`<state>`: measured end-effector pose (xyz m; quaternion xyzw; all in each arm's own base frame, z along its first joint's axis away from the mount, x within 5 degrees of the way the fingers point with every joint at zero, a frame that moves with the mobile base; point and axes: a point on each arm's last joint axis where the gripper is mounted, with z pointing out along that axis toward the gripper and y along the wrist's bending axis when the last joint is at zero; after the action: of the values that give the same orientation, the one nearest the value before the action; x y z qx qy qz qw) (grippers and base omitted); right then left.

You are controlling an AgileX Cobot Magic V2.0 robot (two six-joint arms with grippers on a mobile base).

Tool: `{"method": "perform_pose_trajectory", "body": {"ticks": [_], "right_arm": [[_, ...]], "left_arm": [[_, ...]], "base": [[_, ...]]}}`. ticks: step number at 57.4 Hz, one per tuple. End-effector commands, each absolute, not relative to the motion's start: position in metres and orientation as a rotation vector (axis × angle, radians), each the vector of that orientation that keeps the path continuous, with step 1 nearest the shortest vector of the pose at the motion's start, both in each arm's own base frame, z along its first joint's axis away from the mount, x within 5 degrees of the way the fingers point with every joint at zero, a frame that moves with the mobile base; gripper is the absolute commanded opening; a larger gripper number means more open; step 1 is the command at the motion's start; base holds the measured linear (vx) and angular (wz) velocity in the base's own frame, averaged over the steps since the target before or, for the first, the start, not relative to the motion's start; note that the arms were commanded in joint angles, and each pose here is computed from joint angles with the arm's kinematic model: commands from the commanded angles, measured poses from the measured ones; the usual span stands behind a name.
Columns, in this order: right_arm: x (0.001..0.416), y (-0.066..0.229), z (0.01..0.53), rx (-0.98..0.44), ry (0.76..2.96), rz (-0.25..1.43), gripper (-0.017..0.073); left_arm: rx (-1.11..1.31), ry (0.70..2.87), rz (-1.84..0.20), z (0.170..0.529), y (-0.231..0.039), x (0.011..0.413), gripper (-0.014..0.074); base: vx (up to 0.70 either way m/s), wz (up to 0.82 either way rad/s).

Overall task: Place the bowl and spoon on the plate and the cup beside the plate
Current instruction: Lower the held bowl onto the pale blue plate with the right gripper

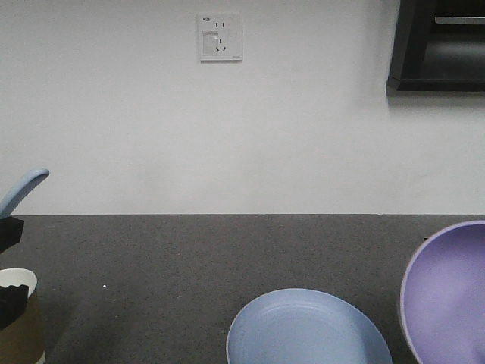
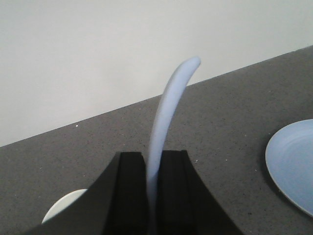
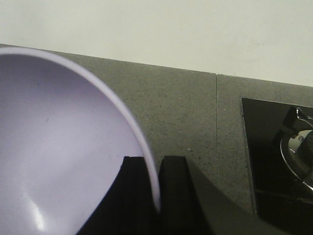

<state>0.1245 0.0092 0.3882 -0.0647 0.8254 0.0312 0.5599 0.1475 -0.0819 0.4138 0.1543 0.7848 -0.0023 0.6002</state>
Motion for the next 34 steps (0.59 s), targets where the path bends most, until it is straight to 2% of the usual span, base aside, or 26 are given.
{"method": "perform_pose_trajectory", "body": {"ticks": [1,34], "right_arm": [[0.1247,0.0083,0.4051,-0.133,1.829,0.061,-0.0012],[0.1248,0.0083,0.4053,-0.136,1.827,0.058,-0.0012]], "left_arm": [[0.367,1.738,-0.028,0.4279,-0.0819,0.1456,0.0000],[0.367,1.738,-0.028,0.4279,-0.0819,0.1456,0.0000]], "base": [[0.00,0.00],[0.00,0.00]]}}
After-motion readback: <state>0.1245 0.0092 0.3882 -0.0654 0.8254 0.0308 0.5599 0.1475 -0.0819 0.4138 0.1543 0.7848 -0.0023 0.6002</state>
